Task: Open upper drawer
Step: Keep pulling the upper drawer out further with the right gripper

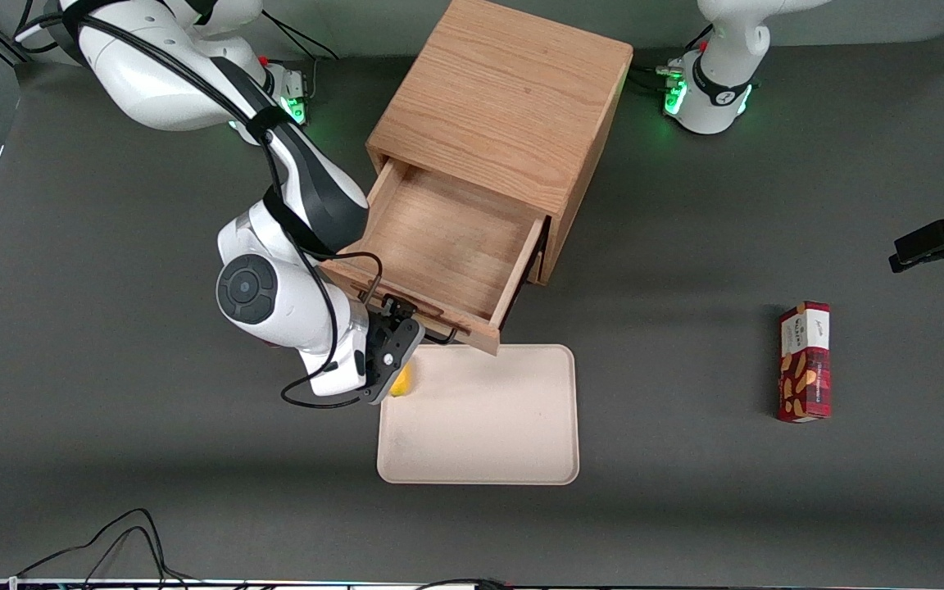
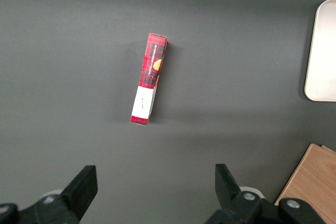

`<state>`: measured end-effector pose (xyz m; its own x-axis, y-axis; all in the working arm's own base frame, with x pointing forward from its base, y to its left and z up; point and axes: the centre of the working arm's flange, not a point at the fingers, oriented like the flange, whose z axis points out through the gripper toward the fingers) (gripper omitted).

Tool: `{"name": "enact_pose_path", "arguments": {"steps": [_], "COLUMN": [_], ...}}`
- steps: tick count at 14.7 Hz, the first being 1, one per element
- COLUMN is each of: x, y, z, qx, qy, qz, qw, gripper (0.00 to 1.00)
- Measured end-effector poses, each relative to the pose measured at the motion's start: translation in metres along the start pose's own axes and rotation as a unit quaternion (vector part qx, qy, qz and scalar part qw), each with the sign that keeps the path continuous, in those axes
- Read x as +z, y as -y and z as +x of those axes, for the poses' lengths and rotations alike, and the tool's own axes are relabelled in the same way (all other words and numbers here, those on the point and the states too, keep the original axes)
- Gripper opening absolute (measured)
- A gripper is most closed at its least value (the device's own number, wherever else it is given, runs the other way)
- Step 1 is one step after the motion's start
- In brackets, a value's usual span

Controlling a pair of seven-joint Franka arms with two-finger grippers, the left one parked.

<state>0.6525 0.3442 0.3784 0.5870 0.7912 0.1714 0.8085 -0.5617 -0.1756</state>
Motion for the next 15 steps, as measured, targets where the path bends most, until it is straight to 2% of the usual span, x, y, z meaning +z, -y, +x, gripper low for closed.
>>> {"name": "enact_pose_path", "arguments": {"steps": [9, 15], "x": [-0.008, -0.018], "y": [-0.022, -0.036], "z": [-0.004, -0.006], "qx": [0.010, 0.015], "qy": [0.003, -0.005], "qz": [-0.010, -0.018], "qw": [0.9999, 0.9997], "gripper": [1.00, 1.00]}}
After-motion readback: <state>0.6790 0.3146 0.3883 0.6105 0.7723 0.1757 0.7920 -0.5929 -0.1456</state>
